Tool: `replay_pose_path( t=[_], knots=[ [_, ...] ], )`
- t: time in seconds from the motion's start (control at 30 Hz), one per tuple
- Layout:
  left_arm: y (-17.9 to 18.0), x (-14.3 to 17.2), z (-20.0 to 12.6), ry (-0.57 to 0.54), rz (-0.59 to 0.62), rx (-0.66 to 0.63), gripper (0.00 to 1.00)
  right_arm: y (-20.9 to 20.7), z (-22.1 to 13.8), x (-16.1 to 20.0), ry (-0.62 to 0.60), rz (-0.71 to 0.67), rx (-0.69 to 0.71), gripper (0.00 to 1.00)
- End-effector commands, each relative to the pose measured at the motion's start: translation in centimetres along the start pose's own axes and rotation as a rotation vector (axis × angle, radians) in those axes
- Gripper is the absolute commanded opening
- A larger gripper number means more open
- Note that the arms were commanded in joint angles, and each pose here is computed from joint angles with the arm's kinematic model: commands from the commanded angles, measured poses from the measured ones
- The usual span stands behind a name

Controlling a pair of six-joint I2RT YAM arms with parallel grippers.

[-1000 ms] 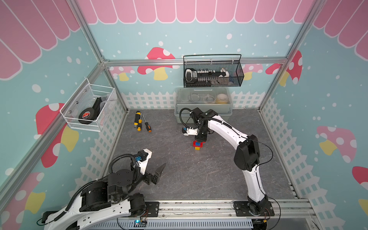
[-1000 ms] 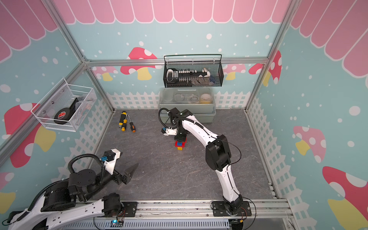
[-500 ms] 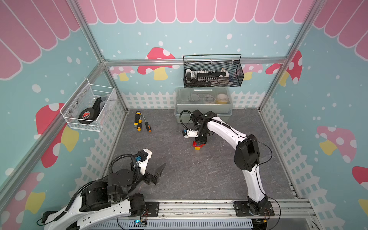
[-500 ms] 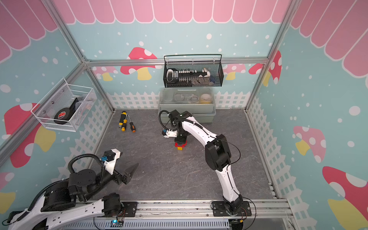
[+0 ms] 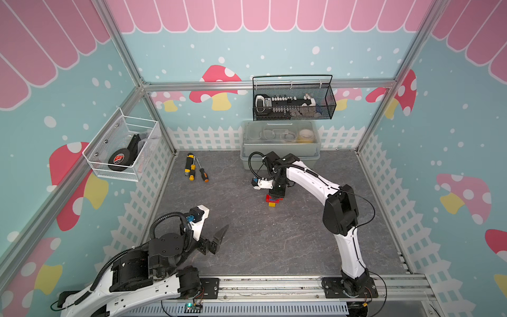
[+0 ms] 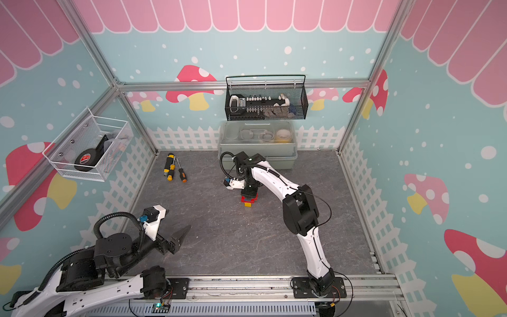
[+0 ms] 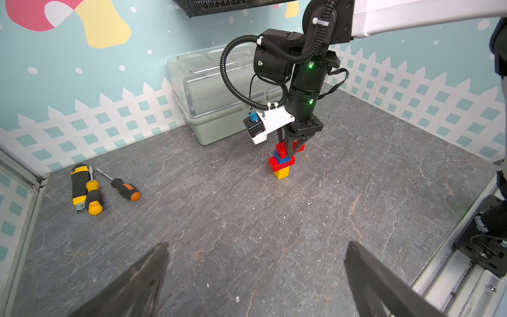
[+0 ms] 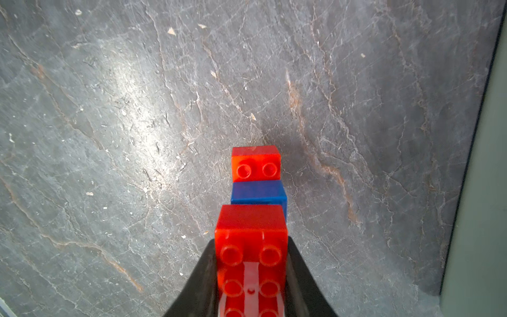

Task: Assemble the letter f with lego
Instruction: Assemble the lego brick with the lego brick.

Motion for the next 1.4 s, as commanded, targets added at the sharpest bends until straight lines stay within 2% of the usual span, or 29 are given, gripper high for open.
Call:
replay_pose_path(
  t=[0.0, 0.6, 1.37],
  knots=[
    [0.1, 0.4, -0.1, 0.012, -0.008, -0.007, 0.99, 0.2, 0.9, 0.6, 0.026, 0.018, -0.038, 0.30],
    [0.1, 0.4, -0.1, 0.013, -0.006, -0.004, 0.99, 0.3, 1.3, 1.3, 0.047, 0.027, -0.045, 0.30],
    [0.1, 0.4, -0.1, 0.012, -0.006, -0.006, 0.99, 0.1, 1.7, 1.6, 0.118, -0.029, -0.057, 0.30]
  ],
)
Point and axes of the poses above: each gripper's point midway between its finger pads, its own z axis out along the fingers, its own y axis along the line the jaws close on, x = y × z, the point moved 9 cm from there along -z, back along the fingers, and after that the axes turned 5 degrees about z, right-handed, at the moved point
